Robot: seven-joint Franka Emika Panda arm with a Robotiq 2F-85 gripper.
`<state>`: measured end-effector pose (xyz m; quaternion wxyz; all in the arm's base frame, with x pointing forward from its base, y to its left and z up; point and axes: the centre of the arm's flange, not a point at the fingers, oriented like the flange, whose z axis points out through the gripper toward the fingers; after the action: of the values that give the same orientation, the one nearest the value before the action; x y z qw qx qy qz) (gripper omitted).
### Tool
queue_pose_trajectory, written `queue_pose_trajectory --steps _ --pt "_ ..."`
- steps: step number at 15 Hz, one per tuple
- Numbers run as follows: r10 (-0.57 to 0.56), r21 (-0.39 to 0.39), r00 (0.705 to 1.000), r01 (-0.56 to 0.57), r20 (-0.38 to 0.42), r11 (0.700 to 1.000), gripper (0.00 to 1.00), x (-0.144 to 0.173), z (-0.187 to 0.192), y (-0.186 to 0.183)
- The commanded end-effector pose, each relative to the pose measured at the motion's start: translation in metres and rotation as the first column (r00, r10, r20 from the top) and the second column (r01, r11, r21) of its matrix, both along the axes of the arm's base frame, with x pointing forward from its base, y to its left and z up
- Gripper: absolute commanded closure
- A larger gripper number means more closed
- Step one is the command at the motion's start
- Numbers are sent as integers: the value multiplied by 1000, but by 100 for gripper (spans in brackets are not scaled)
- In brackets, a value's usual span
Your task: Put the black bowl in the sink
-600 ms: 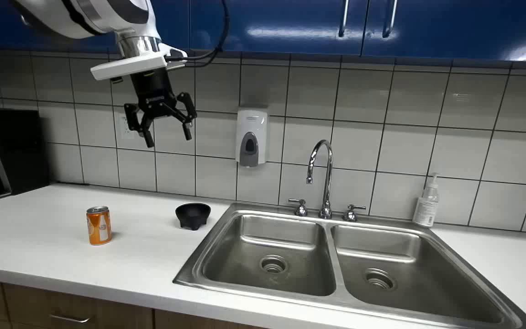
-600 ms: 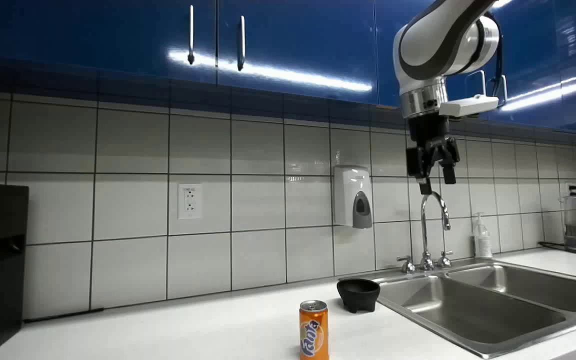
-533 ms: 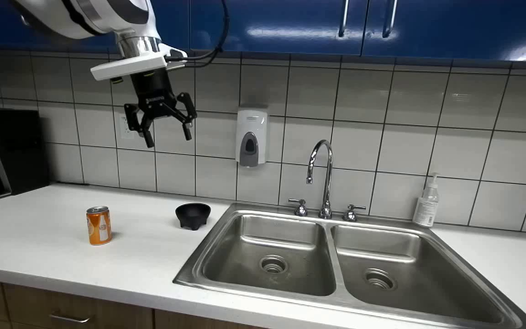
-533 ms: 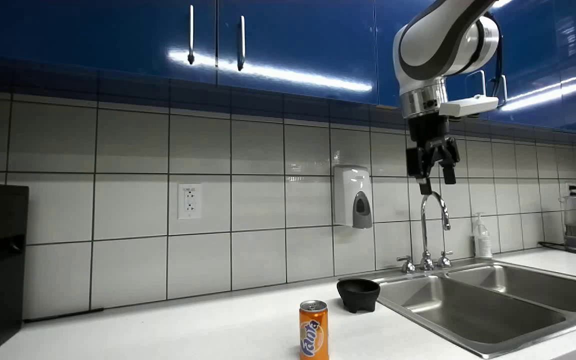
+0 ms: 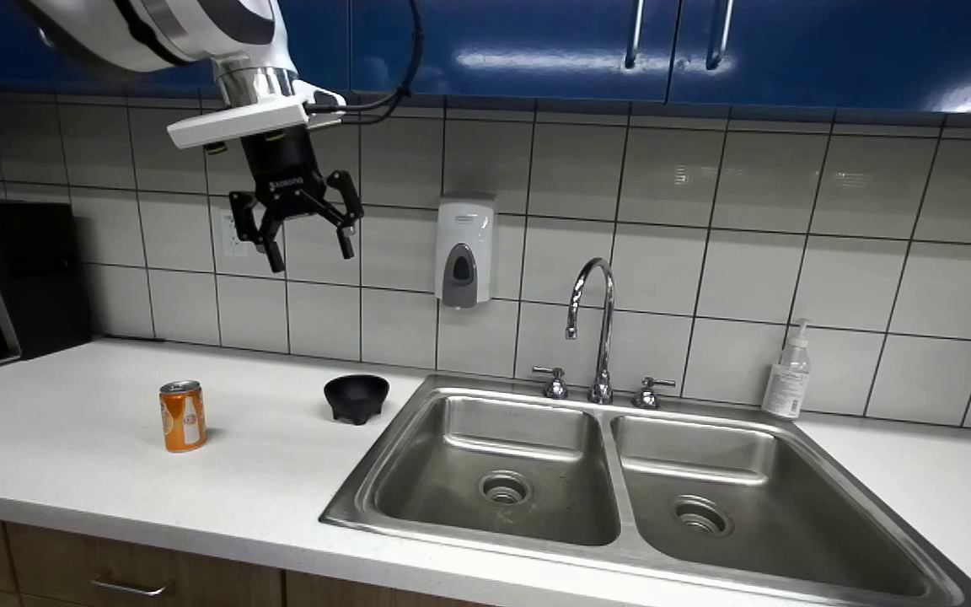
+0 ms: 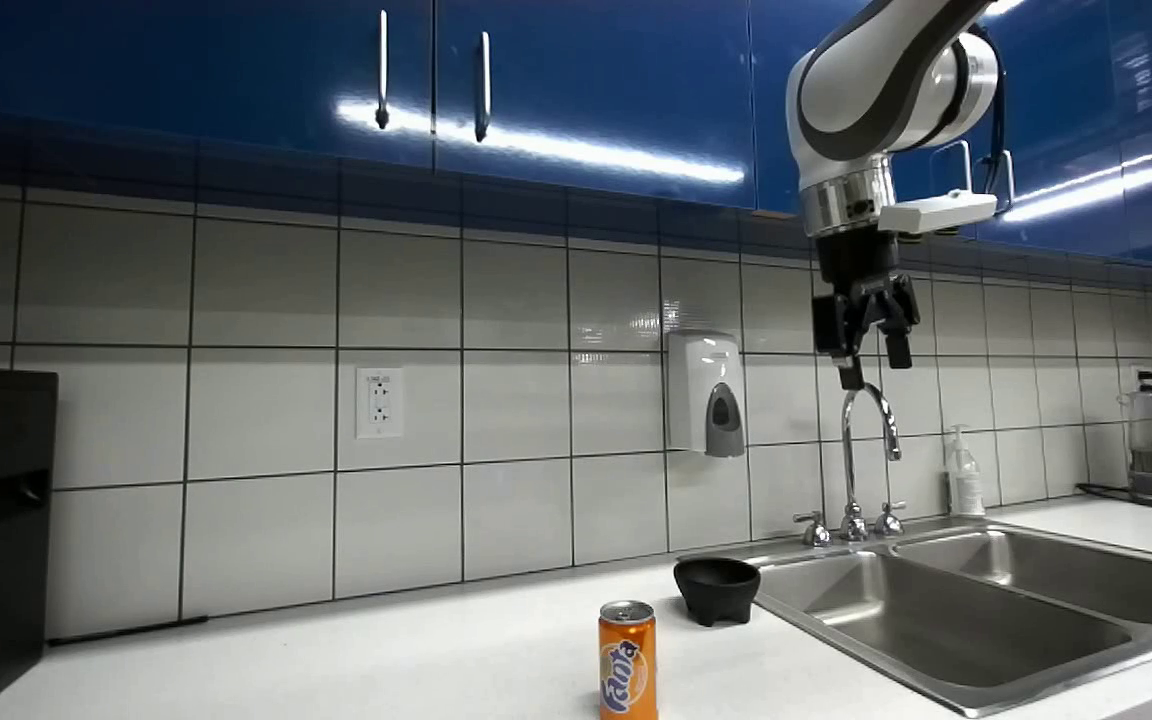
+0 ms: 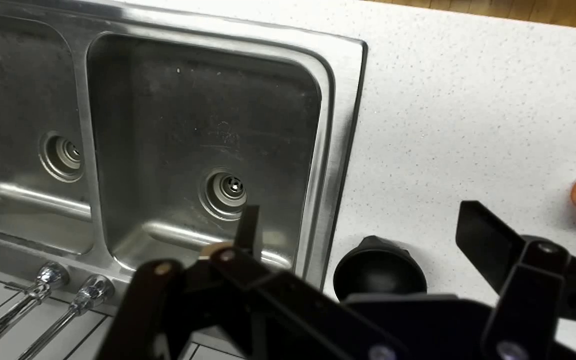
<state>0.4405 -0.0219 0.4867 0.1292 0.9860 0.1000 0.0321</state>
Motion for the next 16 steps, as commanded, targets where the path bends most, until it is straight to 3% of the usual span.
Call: queue_pose_trajectory --steps 1,16 --pt "0 0 1000 0 0 1000 0 0 0 0" --pt "88 32 994 -90 71 995 0 45 -67 24"
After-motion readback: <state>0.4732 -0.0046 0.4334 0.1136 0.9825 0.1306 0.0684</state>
